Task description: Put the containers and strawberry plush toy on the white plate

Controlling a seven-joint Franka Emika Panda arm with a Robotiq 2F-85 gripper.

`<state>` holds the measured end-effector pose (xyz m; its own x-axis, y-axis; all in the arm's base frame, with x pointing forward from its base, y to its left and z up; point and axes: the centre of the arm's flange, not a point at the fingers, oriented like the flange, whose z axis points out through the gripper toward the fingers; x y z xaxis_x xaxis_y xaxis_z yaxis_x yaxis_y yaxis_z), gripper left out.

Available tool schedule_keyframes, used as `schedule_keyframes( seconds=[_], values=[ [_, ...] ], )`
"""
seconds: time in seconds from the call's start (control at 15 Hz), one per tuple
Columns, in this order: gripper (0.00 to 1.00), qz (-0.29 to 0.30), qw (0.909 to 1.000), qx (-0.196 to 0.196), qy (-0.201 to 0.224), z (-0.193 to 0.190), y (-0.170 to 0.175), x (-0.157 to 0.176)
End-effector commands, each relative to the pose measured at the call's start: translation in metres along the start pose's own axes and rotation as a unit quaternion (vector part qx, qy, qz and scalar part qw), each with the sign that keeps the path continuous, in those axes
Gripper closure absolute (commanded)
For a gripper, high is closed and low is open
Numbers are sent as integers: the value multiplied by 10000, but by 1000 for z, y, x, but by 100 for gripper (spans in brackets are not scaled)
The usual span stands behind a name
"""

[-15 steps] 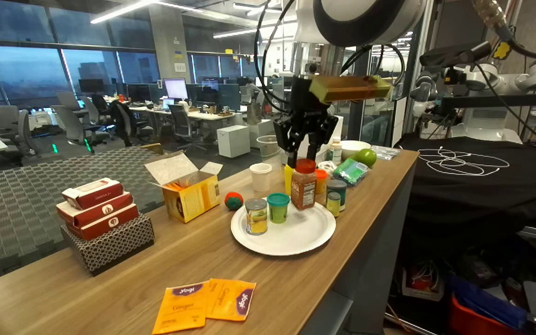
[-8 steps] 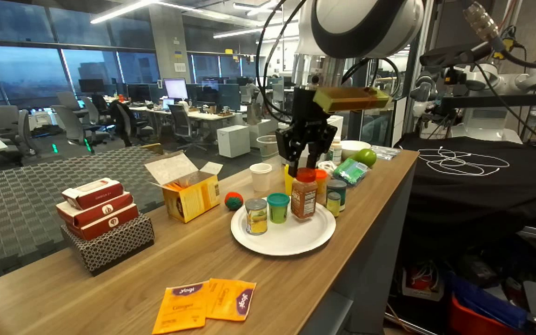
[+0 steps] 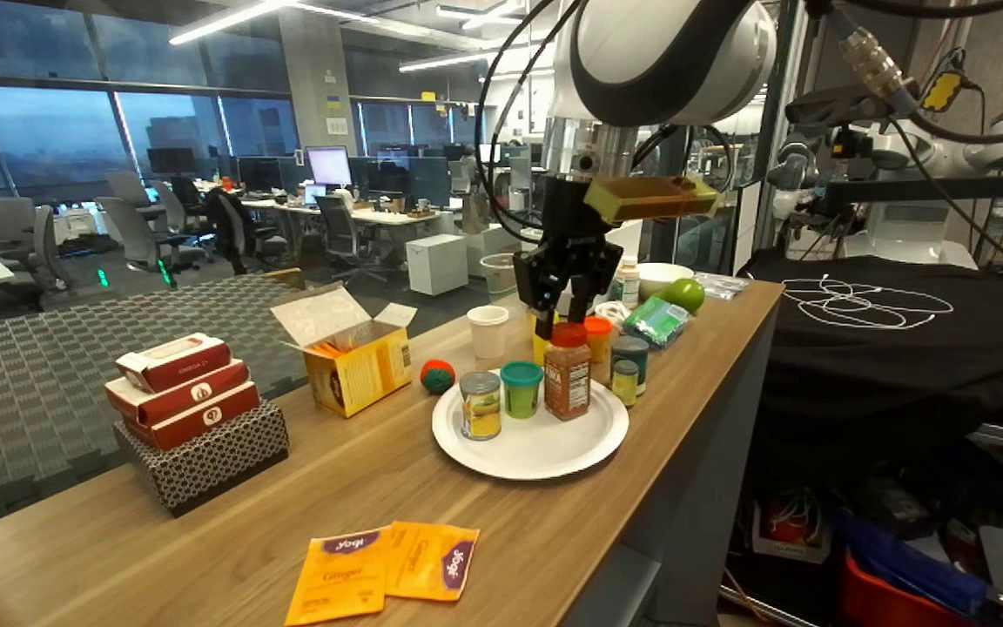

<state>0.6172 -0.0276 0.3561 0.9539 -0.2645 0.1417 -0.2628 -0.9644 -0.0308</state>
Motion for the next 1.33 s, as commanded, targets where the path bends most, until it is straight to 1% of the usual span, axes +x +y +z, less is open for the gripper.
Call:
schedule_keyframes(
  seconds=[0.0,0.07,0.2,0.33,0.6,0.87,1.0,1.27],
  values=[
    [22,-116,9999,84,27,-2,-2,10],
    [13,-120,9999,69,31,-3,-3,10],
    [0,-120,9999,19,73,-8,-3,11],
    [0,-118,9999,-2,112,-17,-5,17],
    [0,-214,9997,-64,126,-38,-18,42],
    [0,-318,9994,-131,-27,-55,-38,71],
    [0,-390,9990,-140,-168,-52,-51,86],
    [0,-386,9983,-142,-410,-21,-74,114]
  ],
)
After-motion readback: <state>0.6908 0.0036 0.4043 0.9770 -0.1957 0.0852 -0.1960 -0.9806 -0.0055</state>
